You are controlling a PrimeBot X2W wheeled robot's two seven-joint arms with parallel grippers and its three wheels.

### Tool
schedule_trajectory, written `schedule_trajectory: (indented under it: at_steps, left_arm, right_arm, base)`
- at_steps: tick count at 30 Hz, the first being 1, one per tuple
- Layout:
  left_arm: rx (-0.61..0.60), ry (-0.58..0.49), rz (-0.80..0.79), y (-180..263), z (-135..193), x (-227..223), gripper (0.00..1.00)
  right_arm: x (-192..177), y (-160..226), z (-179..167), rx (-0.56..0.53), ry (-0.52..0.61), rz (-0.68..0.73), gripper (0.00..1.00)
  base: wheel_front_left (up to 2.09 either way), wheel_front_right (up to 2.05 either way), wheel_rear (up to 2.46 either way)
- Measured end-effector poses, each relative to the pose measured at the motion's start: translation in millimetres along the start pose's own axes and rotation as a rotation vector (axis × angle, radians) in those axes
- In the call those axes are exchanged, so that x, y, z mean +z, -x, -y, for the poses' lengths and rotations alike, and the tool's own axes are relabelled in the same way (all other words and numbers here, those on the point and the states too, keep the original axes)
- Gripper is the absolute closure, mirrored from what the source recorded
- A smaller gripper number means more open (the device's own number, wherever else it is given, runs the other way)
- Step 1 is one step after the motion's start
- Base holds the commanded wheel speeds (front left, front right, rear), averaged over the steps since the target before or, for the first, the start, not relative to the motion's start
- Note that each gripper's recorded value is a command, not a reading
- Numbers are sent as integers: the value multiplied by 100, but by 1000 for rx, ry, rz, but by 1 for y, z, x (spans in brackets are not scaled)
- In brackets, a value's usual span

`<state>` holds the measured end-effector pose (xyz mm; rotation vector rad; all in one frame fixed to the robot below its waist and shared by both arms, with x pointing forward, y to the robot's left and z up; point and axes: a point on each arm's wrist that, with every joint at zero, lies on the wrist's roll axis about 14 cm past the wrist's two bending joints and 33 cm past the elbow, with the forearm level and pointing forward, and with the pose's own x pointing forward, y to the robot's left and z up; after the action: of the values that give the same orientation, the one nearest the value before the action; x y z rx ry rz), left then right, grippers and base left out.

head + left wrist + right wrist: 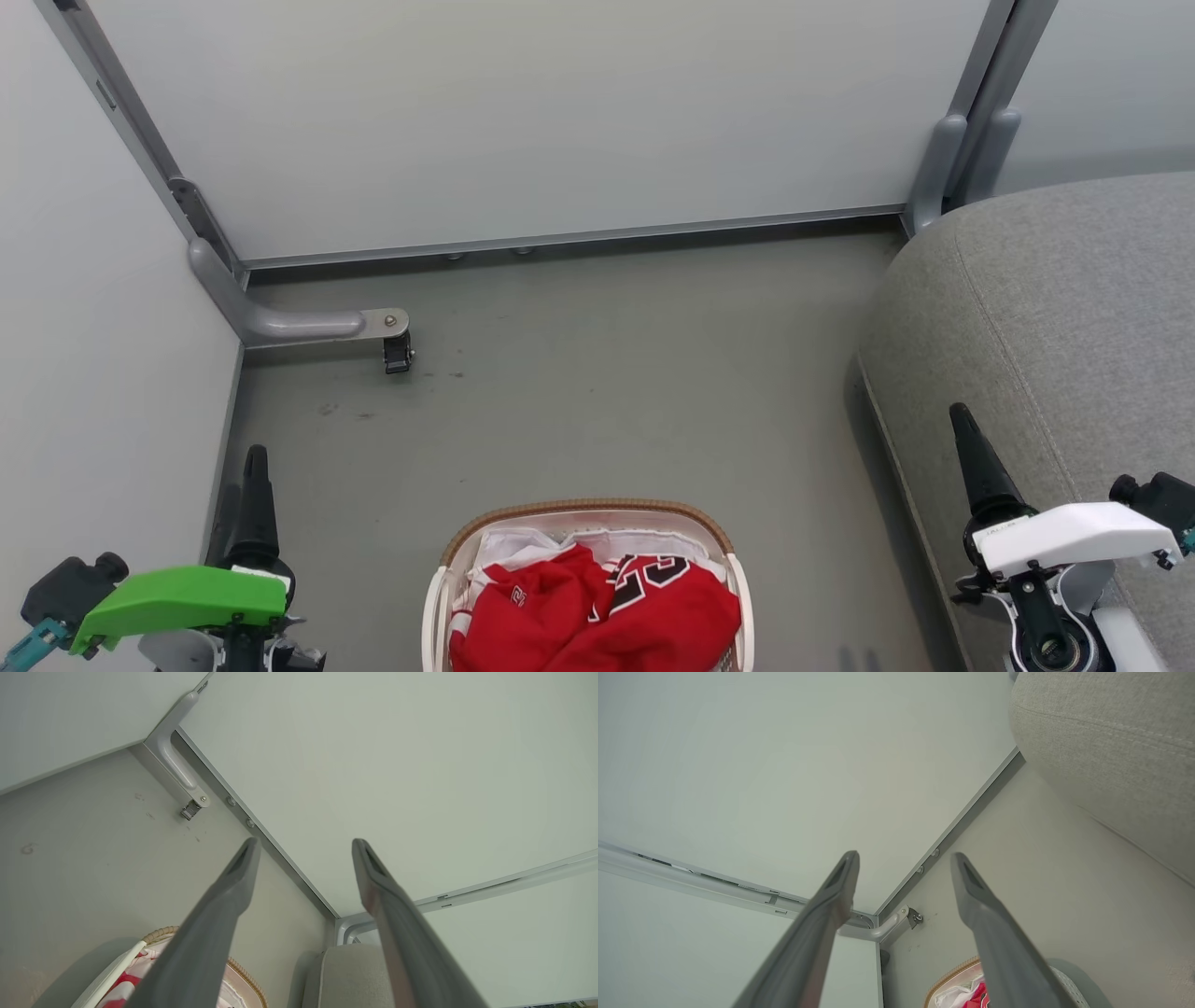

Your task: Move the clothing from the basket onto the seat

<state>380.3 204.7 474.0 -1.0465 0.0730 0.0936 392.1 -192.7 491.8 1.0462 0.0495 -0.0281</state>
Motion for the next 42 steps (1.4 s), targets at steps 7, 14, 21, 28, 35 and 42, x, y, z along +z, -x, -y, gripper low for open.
schedule_trajectory:
  at_steps: [7, 14, 21, 28, 35, 42]
  left_arm:
    - [-13, -142, -9, -1, 2, -2, 0]
    - [-26, -262, 3, -1, 5, 0, 0]
    - [-54, -386, -15, -2, 10, -7, 0]
    - [-79, -488, -23, -2, 13, -9, 0]
    - [-120, -598, -36, -2, 19, -15, 0]
    - [-146, -683, -41, -2, 22, -19, 0]
  right_arm:
    - [-2, -1, -4, 16, 119, -1, 0]
    - [-4, 0, -6, 26, 217, 1, 0]
    - [-5, 0, -6, 33, 316, 2, 0]
    - [-7, 1, -7, 44, 416, 2, 0]
    - [-7, 2, -7, 52, 504, 7, 0]
    - [-8, 2, -6, 59, 584, 7, 0]
  base:
    - [0, 0, 0]
    - [0, 0, 0]
    - [0, 0, 0]
    - [0, 0, 0]
    - [0, 0, 0]
    - [0, 0, 0]
